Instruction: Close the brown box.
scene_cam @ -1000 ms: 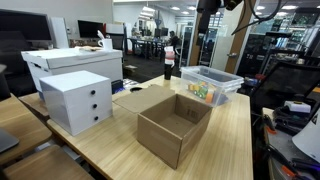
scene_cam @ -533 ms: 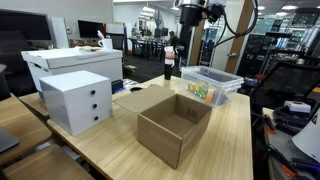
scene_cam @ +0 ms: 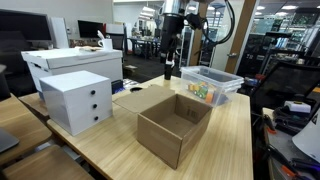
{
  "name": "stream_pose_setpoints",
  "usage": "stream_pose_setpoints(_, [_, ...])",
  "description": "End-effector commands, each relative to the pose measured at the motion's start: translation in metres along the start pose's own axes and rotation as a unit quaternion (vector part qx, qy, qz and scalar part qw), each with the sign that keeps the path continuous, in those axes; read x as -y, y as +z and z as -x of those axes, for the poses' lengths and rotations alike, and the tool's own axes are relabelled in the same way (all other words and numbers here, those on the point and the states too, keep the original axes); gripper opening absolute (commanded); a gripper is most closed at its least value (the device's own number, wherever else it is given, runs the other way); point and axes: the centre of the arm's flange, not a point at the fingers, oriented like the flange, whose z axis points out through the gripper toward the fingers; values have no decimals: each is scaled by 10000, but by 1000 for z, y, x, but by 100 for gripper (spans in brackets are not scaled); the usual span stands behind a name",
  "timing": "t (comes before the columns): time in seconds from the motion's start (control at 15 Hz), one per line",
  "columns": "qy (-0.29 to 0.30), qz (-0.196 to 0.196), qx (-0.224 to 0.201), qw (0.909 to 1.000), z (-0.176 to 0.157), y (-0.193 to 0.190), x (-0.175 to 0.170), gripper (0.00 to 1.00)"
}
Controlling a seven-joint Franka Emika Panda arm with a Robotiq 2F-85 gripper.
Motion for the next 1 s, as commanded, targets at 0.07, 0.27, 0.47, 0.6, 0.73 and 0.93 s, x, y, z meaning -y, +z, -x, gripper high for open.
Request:
stream_pose_setpoints(0.07, [363,10,11,9993,-37,16,33,100])
stream_pose_setpoints(0.27, [438,-65,16,9990,-59,25,63,100])
stream_pose_setpoints(0.47, [520,-130,2,9986,-73,32,80,100])
stream_pose_setpoints(0.6, [585,-118,-11,9982,-79,34,85,100])
stream_pose_setpoints(0.73, [489,-198,-50,9986,-69,35,83,100])
stream_pose_setpoints(0.93, [507,-204,-60,9985,-73,38,82,100])
